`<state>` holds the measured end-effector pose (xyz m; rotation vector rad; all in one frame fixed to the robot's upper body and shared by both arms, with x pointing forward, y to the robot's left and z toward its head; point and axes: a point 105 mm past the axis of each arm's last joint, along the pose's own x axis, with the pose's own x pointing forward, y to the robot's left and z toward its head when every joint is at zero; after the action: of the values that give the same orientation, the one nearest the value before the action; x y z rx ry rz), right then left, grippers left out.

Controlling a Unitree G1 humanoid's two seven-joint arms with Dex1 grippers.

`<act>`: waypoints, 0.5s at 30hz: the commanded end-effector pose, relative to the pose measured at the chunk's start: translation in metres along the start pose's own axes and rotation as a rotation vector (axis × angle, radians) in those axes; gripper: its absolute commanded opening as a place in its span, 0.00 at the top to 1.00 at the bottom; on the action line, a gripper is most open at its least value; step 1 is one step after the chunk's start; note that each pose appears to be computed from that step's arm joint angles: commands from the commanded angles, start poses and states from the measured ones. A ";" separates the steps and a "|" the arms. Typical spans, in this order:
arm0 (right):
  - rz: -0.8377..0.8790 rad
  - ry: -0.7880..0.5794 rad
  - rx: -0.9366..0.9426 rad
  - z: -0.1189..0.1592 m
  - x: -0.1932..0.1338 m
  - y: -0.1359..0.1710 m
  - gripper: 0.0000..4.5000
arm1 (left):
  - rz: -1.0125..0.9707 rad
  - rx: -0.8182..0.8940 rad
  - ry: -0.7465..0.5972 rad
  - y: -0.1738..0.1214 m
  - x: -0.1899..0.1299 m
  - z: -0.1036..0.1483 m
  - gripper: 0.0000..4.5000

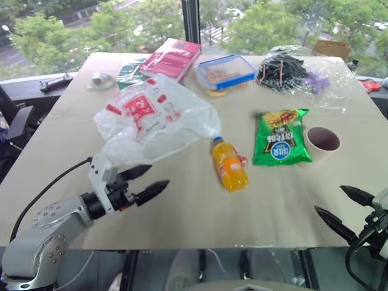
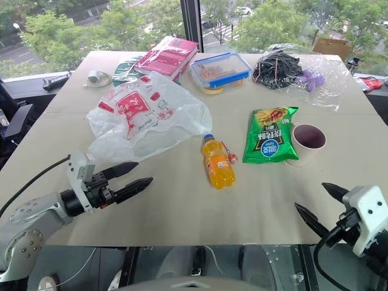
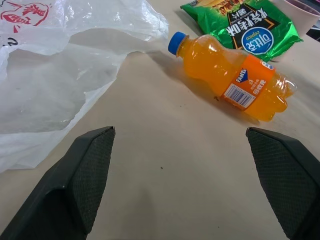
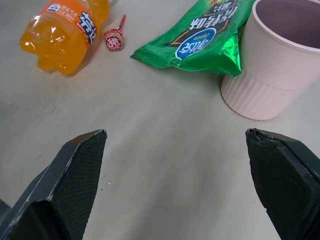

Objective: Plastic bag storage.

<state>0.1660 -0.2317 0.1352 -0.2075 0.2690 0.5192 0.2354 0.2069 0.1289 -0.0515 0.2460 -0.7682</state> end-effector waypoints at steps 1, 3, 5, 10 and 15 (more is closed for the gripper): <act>0.021 -0.024 -0.014 0.004 0.003 0.003 0.00 | -0.011 0.041 -0.032 -0.002 0.001 0.011 0.01; 0.032 -0.033 -0.009 0.004 0.007 0.005 0.00 | -0.011 0.033 -0.055 -0.005 0.006 0.014 0.01; 0.037 -0.042 -0.007 0.005 0.010 0.006 0.00 | -0.017 0.024 -0.062 -0.007 0.008 0.016 0.01; 0.072 -0.074 -0.005 0.012 0.013 0.014 0.00 | -0.014 0.012 -0.095 -0.009 0.016 0.027 0.01; 0.161 -0.205 -0.015 0.043 0.018 0.032 0.00 | 0.143 0.147 -0.153 0.001 0.032 0.054 0.01</act>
<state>0.1764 -0.2014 0.1497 -0.1436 0.1492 0.6306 0.2680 0.1876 0.1615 -0.0294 0.1034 -0.6677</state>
